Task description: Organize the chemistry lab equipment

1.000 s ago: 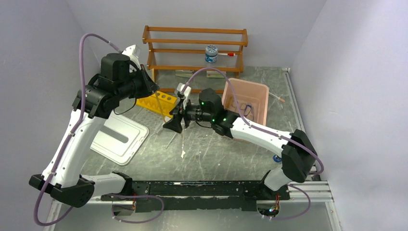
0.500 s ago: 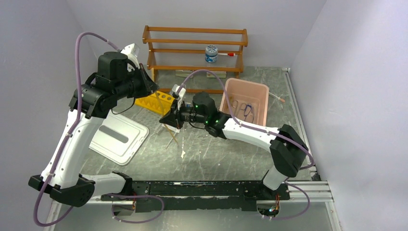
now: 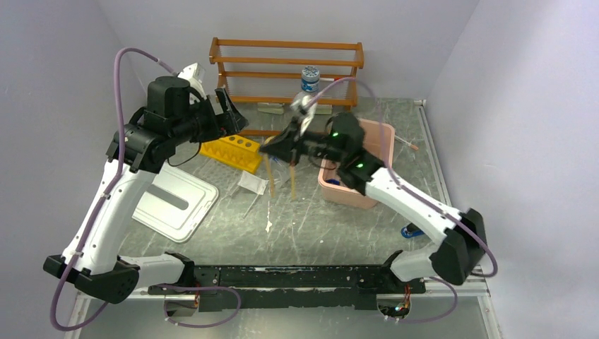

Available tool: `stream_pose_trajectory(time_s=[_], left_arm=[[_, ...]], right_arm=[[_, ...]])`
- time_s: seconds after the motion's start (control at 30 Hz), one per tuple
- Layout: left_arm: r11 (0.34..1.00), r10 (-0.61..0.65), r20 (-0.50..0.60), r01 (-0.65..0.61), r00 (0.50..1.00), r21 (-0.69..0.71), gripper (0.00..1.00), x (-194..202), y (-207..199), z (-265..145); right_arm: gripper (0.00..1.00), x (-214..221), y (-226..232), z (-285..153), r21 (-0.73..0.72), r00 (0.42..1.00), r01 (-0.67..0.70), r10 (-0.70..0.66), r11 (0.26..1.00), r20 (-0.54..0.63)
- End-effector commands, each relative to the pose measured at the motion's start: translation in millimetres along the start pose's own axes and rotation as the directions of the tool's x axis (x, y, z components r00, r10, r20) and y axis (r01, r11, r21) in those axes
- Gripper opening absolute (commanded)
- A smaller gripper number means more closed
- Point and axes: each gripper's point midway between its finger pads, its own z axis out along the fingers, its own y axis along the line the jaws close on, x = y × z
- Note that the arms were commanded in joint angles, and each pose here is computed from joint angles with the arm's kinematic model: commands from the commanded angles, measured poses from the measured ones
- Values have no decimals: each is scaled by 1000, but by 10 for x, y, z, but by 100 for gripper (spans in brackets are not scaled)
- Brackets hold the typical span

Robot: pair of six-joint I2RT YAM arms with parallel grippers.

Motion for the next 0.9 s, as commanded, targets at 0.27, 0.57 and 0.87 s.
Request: stream_pose_trajectory(time_s=[0.27, 0.57, 0.87], left_arm=[[988, 38, 80, -50, 996, 147, 92, -192, -255, 206], [988, 49, 19, -51, 999, 145, 88, 2, -174, 444], [992, 57, -49, -51, 997, 117, 86, 239, -31, 586]], right_arm=[[0, -1195, -740, -1182, 523, 984, 23, -112, 852, 140], [0, -987, -1159, -1685, 739, 996, -42, -28, 672, 82], [0, -490, -1459, -2130, 854, 995, -34, 96, 519, -19]])
